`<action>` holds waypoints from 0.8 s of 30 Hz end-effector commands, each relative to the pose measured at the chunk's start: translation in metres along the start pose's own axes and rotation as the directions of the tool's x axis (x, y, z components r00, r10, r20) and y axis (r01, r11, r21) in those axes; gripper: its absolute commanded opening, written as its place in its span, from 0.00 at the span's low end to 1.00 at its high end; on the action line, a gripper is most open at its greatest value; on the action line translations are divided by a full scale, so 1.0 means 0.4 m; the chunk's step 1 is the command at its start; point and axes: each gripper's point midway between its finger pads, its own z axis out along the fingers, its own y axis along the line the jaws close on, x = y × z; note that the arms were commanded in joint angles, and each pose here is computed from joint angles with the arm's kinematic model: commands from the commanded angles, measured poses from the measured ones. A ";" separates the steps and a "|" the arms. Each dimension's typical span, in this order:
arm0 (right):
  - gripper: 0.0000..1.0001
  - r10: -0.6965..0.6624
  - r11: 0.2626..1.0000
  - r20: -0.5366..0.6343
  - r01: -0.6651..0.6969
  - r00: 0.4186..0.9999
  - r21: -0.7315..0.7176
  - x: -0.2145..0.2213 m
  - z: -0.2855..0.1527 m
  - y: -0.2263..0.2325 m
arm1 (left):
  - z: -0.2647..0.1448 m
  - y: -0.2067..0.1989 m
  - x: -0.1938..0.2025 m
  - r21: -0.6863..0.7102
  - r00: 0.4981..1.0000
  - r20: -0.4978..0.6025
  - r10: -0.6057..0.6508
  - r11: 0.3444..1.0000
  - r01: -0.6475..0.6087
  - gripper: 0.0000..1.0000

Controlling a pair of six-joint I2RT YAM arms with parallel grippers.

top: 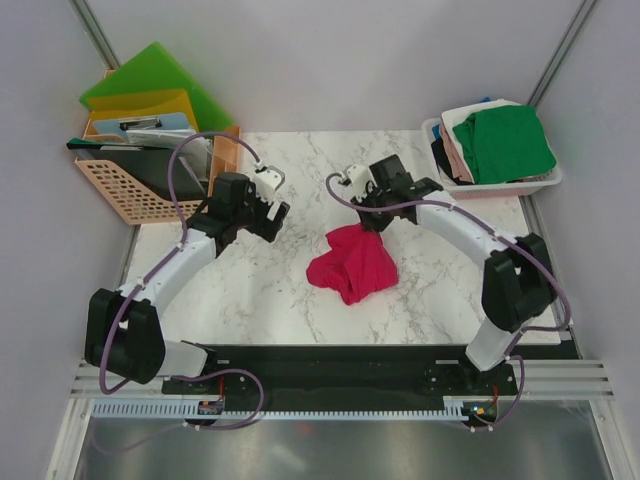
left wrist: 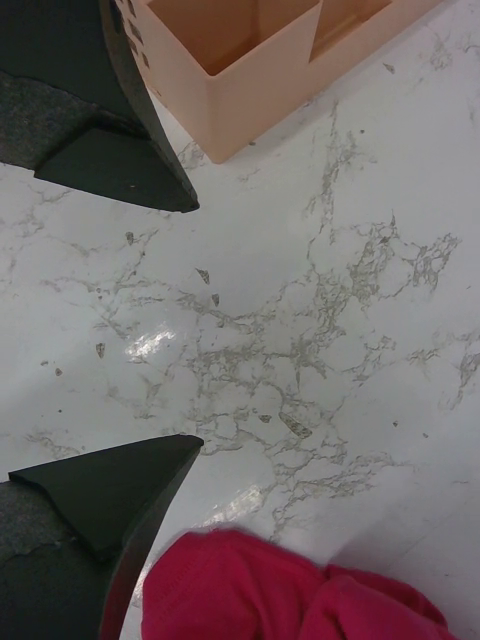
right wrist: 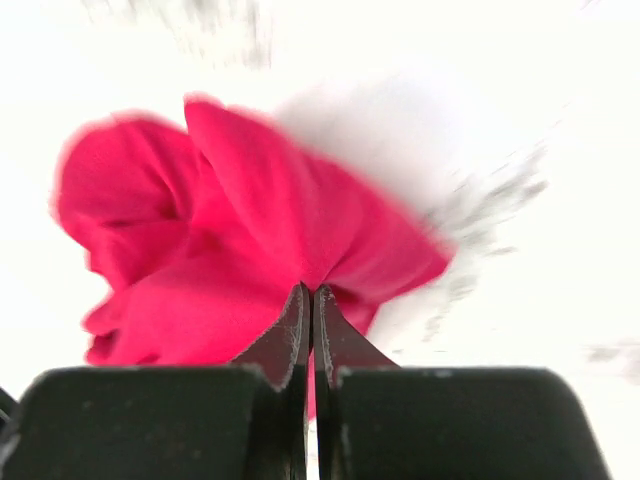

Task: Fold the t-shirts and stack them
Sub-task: Flatten out the tshirt

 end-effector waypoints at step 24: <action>0.00 -0.330 0.935 0.748 0.090 0.576 0.343 -0.438 -0.878 0.084 | 0.031 -0.008 0.011 0.030 0.999 -0.020 0.035 0.999 -0.034 1.00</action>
